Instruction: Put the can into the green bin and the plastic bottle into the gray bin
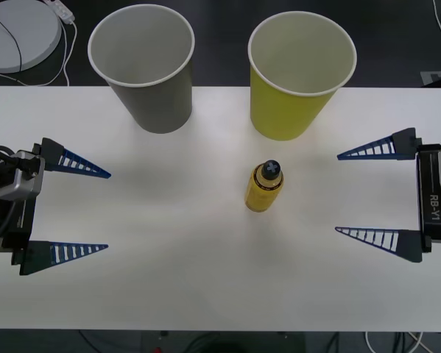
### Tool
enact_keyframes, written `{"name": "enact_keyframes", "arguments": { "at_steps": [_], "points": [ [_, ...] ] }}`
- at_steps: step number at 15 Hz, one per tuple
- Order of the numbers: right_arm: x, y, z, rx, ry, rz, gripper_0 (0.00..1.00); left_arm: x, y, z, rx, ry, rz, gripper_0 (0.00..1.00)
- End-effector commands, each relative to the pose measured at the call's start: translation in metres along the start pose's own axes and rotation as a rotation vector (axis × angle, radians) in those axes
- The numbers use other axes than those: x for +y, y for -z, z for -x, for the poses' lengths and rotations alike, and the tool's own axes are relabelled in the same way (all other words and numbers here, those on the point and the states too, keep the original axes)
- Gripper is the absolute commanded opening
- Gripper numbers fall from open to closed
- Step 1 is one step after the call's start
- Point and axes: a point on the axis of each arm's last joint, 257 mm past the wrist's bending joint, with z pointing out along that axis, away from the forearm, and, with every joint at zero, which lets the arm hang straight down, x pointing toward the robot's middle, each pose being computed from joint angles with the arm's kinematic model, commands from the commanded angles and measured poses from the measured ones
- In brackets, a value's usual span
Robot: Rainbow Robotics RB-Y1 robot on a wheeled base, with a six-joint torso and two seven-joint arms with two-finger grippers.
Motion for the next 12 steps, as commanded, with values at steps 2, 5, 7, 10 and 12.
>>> {"name": "enact_keyframes", "arguments": {
  "at_steps": [2, 5, 7, 10, 12],
  "points": [
    [0.001, -0.001, -0.016, 0.006, -0.045, -0.066, 1.00, 0.000, 0.000, 0.000, 0.000, 0.000, 0.000, 1.00],
    [-0.005, 0.000, -0.030, 0.014, -0.087, -0.147, 1.00, 0.000, 0.000, 0.000, 0.000, 0.000, 0.000, 1.00],
    [-0.010, 0.002, -0.041, 0.020, -0.120, -0.204, 1.00, 0.000, 0.000, 0.000, 0.000, 0.000, 0.000, 1.00],
    [-0.014, 0.006, -0.057, 0.034, -0.167, -0.273, 1.00, 0.000, 0.000, 0.000, 0.000, 0.000, 0.000, 1.00],
    [-0.013, 0.007, -0.064, 0.038, -0.191, -0.305, 1.00, 0.000, 0.000, 0.000, 0.000, 0.000, 0.000, 1.00]
  ]
}}
